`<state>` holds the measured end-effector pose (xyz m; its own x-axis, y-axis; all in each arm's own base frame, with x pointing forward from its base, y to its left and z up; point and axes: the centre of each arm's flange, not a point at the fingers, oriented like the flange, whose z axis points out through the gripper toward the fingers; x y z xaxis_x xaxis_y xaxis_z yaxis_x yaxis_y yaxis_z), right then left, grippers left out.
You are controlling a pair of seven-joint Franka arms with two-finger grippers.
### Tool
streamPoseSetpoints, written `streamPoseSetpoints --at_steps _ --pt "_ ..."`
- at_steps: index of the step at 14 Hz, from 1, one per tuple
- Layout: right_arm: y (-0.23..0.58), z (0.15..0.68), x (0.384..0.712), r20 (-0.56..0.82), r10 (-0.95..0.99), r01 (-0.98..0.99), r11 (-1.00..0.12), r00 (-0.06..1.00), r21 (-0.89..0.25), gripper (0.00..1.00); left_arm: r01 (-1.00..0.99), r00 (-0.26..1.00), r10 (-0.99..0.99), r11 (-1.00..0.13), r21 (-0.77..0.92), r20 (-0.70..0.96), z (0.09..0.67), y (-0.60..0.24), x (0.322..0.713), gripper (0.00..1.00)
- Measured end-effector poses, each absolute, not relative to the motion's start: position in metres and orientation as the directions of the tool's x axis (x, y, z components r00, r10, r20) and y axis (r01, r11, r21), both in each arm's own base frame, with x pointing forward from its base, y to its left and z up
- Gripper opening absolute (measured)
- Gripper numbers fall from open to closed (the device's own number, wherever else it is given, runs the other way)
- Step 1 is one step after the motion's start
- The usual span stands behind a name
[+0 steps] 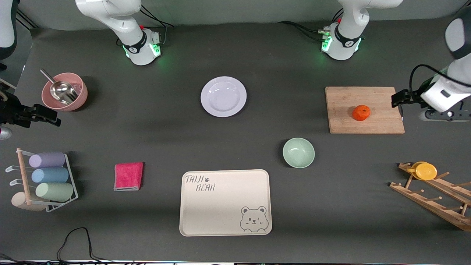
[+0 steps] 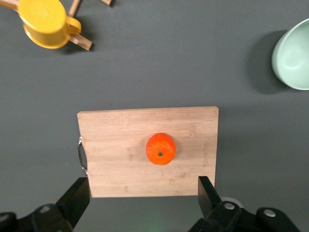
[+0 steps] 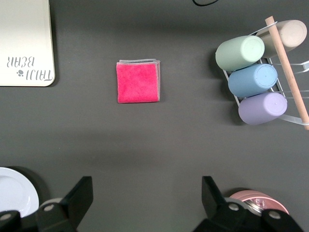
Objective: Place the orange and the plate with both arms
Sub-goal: 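Lower the left gripper onto the orange while the right gripper moves toward the plate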
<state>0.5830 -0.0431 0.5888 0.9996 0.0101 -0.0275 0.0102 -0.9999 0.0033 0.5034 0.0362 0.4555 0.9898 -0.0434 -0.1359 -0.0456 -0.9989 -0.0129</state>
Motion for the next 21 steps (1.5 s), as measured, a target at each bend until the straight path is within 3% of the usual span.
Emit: streamPoseSetpoints --at_steps 6,11,16,21 --pt "-0.042 0.580 0.576 -0.056 0.010 0.010 -1.000 0.998 -0.009 1.00 -0.040 0.995 -0.039 -0.999 -0.007 -0.087 0.343 0.032 0.464 1.00" --pt "-0.041 0.585 0.517 -0.065 0.013 0.010 -0.999 0.998 -0.038 1.00 -0.004 0.999 -0.004 -1.000 -0.007 -0.037 0.273 0.034 0.420 1.00" --pt "-0.032 0.585 0.450 -0.054 0.028 0.023 -0.996 0.998 -0.082 1.00 0.007 0.999 0.008 -1.000 -0.024 -0.032 0.226 0.037 0.407 1.00" --pt "-0.006 0.557 0.431 -0.101 0.033 0.007 -0.968 0.994 -0.251 1.00 0.013 0.998 0.014 -1.000 -0.029 -0.062 0.206 0.038 0.399 1.00"
